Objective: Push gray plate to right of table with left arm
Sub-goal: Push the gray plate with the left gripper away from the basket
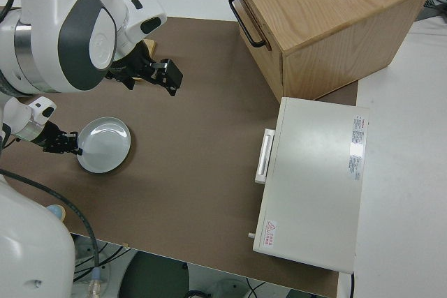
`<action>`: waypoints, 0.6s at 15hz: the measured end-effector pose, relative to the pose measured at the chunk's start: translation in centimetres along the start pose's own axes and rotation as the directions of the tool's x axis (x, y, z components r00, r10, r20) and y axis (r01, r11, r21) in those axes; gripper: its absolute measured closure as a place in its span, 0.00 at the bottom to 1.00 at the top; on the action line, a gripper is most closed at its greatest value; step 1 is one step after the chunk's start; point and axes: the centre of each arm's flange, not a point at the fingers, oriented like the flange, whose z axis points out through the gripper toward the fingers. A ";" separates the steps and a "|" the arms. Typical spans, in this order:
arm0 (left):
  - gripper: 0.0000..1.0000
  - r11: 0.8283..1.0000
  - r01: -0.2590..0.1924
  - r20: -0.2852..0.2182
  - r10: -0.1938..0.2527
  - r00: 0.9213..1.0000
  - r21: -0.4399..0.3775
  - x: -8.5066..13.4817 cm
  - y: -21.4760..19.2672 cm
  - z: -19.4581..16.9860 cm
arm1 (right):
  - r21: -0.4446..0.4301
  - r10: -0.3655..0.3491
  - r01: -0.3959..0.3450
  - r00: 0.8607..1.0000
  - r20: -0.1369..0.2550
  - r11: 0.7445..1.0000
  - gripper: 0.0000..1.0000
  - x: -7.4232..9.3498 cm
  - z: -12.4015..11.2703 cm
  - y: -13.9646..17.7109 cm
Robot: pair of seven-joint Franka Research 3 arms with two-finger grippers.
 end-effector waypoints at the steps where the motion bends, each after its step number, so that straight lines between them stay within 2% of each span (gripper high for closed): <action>1: 0.97 1.000 0.003 -0.002 -0.003 1.000 -0.009 -0.1 0.2 0.2 | 0.000 0.000 0.000 1.000 0.000 1.000 0.00 0.0 0.0 0.0; 5: 0.97 0.998 0.017 -0.013 -0.018 1.000 -0.067 -1.4 1.9 1.2 | 0.000 0.000 0.000 1.000 0.000 1.000 0.00 0.0 0.0 0.0; 9: 0.97 0.995 0.048 -0.011 -0.050 0.999 -0.087 -3.1 4.1 1.9 | 0.000 0.000 0.000 1.000 0.000 1.000 0.00 0.0 0.0 0.0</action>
